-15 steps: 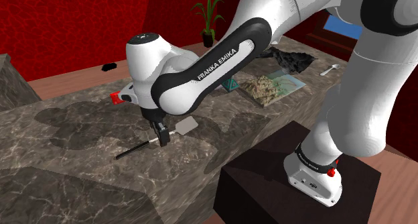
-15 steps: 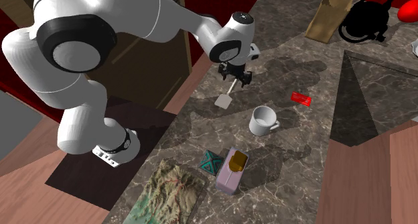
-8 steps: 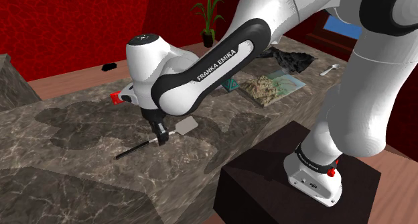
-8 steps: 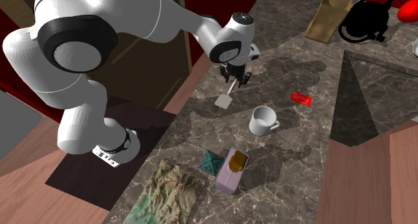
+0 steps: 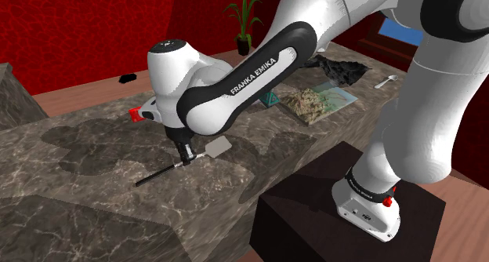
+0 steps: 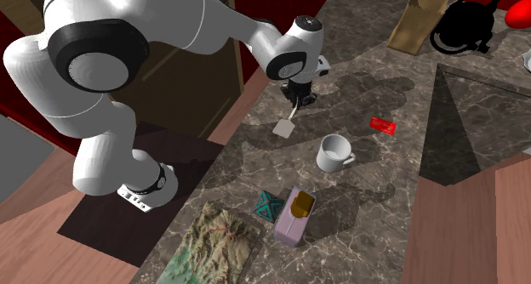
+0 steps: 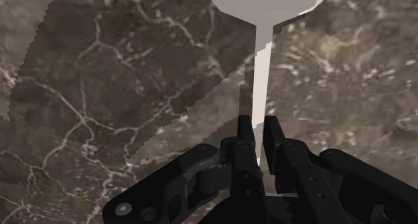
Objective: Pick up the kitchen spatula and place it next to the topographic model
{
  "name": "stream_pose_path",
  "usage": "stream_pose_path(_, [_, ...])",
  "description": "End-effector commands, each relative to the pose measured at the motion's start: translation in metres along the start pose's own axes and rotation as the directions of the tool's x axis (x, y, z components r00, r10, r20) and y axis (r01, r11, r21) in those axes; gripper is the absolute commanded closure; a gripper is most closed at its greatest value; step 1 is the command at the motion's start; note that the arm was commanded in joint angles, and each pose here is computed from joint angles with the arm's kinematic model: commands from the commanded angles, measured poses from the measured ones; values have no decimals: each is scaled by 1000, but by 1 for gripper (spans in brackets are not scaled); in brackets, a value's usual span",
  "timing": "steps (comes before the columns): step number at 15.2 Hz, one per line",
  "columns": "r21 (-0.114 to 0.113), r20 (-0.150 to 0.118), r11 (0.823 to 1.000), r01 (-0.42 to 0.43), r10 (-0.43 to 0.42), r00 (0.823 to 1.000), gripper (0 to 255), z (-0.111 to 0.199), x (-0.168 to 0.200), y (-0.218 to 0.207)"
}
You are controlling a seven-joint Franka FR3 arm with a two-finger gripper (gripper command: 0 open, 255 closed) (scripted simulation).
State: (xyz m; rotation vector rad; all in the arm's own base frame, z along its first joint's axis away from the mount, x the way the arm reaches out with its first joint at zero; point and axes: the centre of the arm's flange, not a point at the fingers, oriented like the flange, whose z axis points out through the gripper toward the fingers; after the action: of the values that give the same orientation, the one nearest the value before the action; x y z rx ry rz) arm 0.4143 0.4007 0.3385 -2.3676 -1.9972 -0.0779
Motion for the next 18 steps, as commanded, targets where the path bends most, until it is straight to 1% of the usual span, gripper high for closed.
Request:
stream_pose_path(1, [0,0,1000,0,0,1000,255,0,0,0])
stream_pose_path(18, [0,0,1000,0,0,1000,255,-90,6,0])
